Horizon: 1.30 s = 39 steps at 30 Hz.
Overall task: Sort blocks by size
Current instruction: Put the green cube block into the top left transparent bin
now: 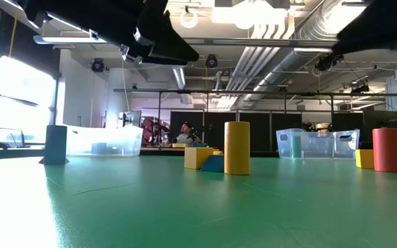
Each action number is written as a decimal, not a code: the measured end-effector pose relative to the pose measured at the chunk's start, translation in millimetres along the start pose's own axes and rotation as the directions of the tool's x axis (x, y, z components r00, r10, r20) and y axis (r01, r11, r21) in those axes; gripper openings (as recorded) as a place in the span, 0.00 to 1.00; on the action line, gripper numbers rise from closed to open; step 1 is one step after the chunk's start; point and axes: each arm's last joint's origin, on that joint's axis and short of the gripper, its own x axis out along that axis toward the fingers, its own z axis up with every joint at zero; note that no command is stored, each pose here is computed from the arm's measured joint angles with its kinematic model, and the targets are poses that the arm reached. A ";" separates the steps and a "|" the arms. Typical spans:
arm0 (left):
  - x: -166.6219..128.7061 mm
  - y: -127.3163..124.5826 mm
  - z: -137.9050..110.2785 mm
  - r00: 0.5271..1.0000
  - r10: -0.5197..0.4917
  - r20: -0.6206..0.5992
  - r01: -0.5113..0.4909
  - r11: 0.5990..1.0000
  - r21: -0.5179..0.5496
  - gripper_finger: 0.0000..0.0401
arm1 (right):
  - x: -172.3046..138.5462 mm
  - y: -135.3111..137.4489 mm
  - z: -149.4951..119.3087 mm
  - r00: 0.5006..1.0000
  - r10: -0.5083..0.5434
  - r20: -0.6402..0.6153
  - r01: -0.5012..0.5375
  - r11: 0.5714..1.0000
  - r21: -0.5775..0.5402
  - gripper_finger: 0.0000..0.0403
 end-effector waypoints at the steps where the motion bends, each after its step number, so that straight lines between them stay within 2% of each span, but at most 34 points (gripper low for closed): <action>1: 0.0 -0.1 0.3 1.000 0.000 0.002 0.000 1.000 -0.003 0.51 | 7.9 3.0 -4.7 0.999 0.043 0.025 -0.042 0.999 -0.009 0.38; 4: -0.1 -1.0 1.1 1.000 -0.030 0.008 0.030 0.999 -0.015 0.51 | 26.1 8.5 -10.3 0.979 0.173 0.107 -0.169 0.985 -0.046 0.38; 6: -0.2 -2.6 2.9 0.996 -0.083 0.022 0.084 0.996 -0.020 0.51 | 35.0 8.5 -10.4 0.962 0.220 0.163 -0.212 0.975 -0.066 0.38; 10: -5.2 -10.8 4.9 0.976 -0.212 0.040 0.212 0.977 0.002 0.51 | 49.0 7.0 -5.6 0.948 0.218 0.231 -0.198 0.974 -0.109 0.38; 13: -15.6 -21.2 4.4 0.965 -0.257 0.046 0.255 0.966 0.038 0.51 | 59.1 6.3 -3.6 0.951 0.193 0.242 -0.160 0.976 -0.148 0.38; 18: -42.8 -42.3 8.6 0.983 -0.181 0.005 0.179 0.976 0.120 0.51 | 70.7 6.9 -5.4 0.953 0.213 0.214 -0.174 0.967 -0.186 0.38; 22: -66.9 -56.8 27.5 0.987 -0.138 -0.081 0.150 0.973 0.175 0.51 | 72.9 8.1 -7.3 0.949 0.242 0.204 -0.199 0.957 -0.209 0.38; 27: -88.7 -64.0 54.0 0.960 -0.161 -0.229 0.191 0.975 0.114 0.51 | 72.9 8.4 -7.8 0.948 0.248 0.201 -0.203 0.954 -0.219 0.38; 30: -103.1 -62.6 60.2 0.903 -0.210 -0.376 0.239 0.971 0.032 0.51 | 73.0 8.3 -7.9 0.948 0.247 0.199 -0.203 0.954 -0.220 0.38; 33: -117.5 -59.2 63.8 0.805 -0.260 -0.533 0.245 0.964 -0.101 0.51 | 73.0 8.2 -8.2 0.949 0.247 0.198 -0.200 0.953 -0.228 0.38; 37: -137.1 -51.1 59.9 0.610 -0.272 -0.744 0.163 0.962 -0.218 0.51 | 73.1 8.1 -8.4 0.949 0.246 0.196 -0.197 0.951 -0.240 0.38; 39: -146.8 -45.5 53.6 0.502 -0.236 -0.832 0.108 0.972 -0.211 0.51 | 73.2 8.0 -8.3 0.949 0.246 0.196 -0.195 0.949 -0.247 0.38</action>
